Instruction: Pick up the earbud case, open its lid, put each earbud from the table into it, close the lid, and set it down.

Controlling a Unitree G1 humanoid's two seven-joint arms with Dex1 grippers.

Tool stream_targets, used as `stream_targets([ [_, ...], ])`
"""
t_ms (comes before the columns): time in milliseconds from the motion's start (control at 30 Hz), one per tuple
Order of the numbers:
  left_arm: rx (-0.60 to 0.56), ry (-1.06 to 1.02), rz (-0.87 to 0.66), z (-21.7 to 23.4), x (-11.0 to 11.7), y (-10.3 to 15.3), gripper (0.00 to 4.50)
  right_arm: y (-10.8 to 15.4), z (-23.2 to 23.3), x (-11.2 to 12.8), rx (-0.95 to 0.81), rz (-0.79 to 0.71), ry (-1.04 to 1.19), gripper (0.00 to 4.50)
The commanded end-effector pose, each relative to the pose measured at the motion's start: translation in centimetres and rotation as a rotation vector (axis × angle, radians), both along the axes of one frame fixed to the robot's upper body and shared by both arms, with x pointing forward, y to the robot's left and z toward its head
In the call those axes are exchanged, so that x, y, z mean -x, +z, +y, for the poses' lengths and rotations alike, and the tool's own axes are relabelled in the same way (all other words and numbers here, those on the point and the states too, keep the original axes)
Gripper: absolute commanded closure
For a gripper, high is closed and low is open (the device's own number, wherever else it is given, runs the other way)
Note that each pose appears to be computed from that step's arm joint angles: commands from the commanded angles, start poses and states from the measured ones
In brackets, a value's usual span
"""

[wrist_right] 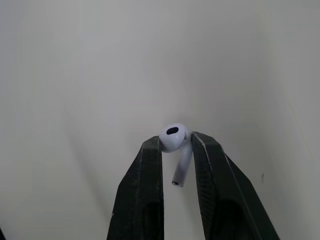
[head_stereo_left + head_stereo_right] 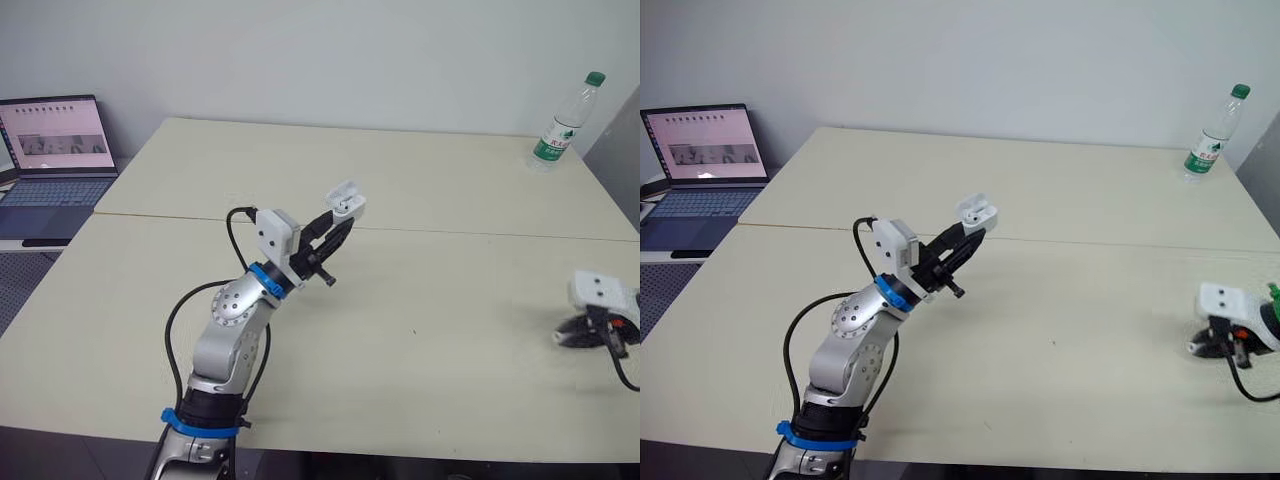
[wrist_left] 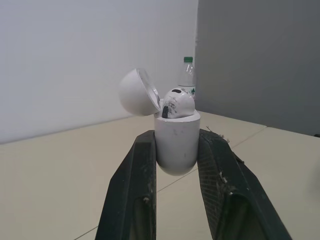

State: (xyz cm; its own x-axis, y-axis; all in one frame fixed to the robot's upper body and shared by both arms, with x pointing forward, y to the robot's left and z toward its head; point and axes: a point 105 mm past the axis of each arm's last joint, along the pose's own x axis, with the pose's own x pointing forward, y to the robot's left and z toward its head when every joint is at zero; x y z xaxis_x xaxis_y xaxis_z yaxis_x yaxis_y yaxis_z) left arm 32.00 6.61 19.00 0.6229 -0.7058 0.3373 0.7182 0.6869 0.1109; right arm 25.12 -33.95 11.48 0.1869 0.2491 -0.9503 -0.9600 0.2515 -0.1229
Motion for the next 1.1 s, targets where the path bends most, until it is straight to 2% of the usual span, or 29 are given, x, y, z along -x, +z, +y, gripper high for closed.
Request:
stream_targets([
  [33,0.024,-0.002,-0.066,-0.4,0.7,1.4,3.71,-0.5,-1.3,-0.2,0.079,-0.017,0.071,4.04],
  [433,0.017,0.015,-0.062,0.0,0.7,1.3,3.71,-2.0,-2.0,-0.5,0.040,-0.041,0.039,4.04],
  [567,0.015,0.009,-0.062,-0.1,0.7,1.3,3.71,-2.2,-2.4,0.0,0.055,-0.035,0.042,2.67],
  [1100,0.011,-0.002,-0.057,-0.2,0.6,1.2,3.71,-2.2,-2.9,0.5,0.108,-0.028,0.097,2.67],
])
